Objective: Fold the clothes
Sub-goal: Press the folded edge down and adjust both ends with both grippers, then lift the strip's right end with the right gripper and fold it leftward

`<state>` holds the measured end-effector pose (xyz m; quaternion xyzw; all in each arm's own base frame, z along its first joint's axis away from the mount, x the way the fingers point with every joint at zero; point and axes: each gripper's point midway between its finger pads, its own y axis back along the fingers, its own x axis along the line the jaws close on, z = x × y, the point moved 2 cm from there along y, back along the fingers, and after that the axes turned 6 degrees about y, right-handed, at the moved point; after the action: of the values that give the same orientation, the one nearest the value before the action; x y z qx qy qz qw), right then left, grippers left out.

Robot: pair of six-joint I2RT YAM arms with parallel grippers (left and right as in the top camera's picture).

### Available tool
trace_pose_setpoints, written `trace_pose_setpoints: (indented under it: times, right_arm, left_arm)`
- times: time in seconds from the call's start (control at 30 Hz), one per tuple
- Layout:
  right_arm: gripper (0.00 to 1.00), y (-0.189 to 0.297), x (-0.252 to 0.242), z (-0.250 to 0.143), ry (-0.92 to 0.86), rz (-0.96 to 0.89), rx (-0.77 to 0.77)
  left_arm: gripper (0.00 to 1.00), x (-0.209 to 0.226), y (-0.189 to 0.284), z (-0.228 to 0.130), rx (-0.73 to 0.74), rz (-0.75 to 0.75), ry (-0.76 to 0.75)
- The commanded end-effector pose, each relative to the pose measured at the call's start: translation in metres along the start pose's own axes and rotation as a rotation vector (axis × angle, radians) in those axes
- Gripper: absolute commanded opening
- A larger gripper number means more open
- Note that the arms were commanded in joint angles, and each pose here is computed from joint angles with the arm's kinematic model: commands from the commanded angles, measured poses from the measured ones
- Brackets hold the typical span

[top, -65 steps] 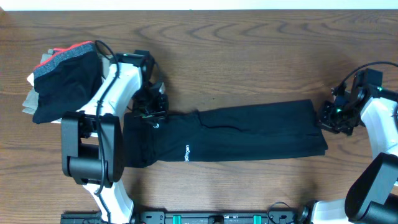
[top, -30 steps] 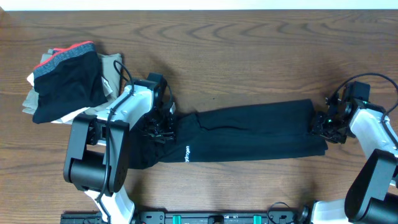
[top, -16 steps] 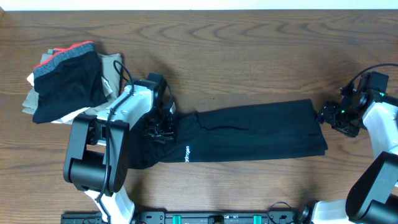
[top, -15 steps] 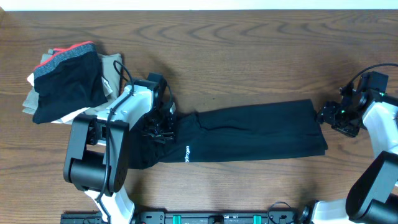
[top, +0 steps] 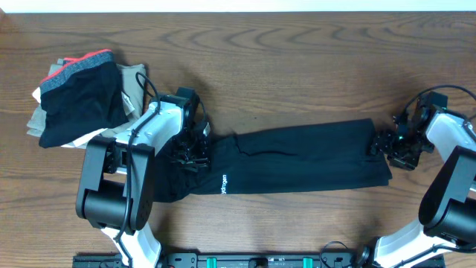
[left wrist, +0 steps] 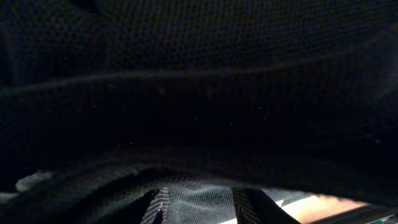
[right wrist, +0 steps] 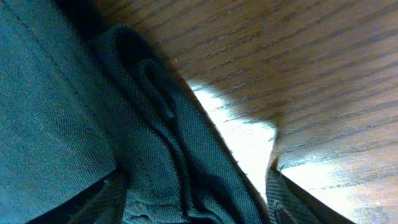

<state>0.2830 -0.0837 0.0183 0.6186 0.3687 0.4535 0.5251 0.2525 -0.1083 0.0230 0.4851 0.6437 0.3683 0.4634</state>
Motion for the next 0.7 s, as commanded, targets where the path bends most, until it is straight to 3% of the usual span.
trace_pose_setpoints:
  times: [0.0,0.07,0.27,0.33,0.57,0.67]
  right_arm:
    - [0.63,-0.021,0.009,-0.013,0.007,0.086,0.082]
    - [0.45,-0.022,0.009,-0.014,0.005,0.09,0.091]
    - [0.22,-0.021,0.016,-0.015,0.019,0.139,0.092]
    - [0.04,-0.021,0.016,-0.015,0.019,0.138,0.091]
    - [0.01,-0.012,0.012,-0.003,0.006,0.125,0.041]
    - [0.01,0.006,-0.005,0.01,-0.055,0.071,-0.003]
  left_arm:
    - [0.38,0.017,-0.023,-0.018,0.096,0.054,0.038]
    - [0.38,0.017,-0.023,-0.018,0.096,0.054,0.038]
    - [0.38,0.017,-0.023,-0.018,0.096,0.054,0.039]
    - [0.45,0.015,-0.022,-0.019,0.098,0.048,0.039]
    - [0.49,-0.005,0.024,-0.003,-0.015,0.015,0.001]
    - [0.59,-0.017,0.053,0.003,-0.123,-0.013,-0.035]
